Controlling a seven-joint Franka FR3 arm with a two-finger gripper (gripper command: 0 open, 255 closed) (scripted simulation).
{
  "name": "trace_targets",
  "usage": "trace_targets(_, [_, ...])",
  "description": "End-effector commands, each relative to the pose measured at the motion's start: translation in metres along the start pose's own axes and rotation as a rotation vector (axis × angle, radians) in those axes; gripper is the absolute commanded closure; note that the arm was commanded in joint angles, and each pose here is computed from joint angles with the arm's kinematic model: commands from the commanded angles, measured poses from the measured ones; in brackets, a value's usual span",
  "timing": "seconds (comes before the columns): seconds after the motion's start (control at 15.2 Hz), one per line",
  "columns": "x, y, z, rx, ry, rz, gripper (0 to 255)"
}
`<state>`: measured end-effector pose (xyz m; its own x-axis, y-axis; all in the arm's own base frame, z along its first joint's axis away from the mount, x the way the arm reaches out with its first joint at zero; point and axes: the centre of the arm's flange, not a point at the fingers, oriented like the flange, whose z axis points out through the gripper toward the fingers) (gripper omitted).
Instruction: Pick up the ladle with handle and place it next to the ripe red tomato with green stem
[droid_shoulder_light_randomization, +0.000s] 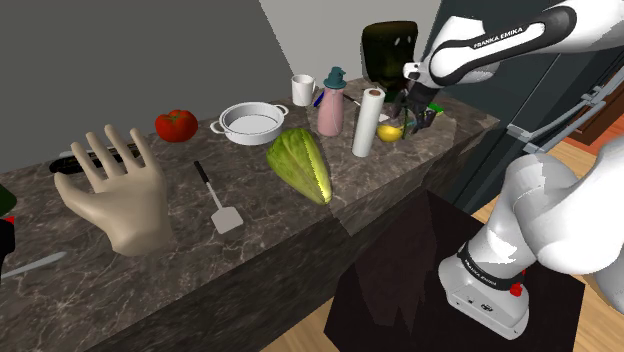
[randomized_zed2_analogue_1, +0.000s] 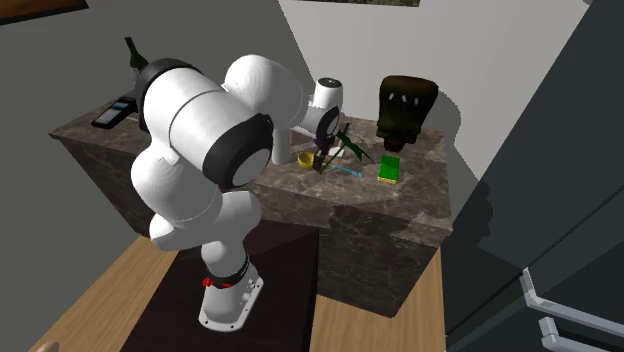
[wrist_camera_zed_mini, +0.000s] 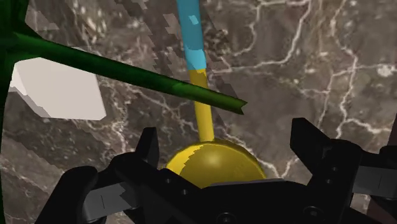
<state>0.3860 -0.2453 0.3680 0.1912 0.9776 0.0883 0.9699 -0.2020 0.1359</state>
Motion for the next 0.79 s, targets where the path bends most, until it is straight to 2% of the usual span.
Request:
trace_targets(0.0, [-0.002, 0.002, 0.011, -0.002, 0.000, -0.021, 0])
trace_targets(0.33, [-0.002, 0.003, 0.041, -0.002, 0.000, -0.021, 0])
trace_targets(0.73, [-0.002, 0.003, 0.041, -0.002, 0.000, -0.021, 0])
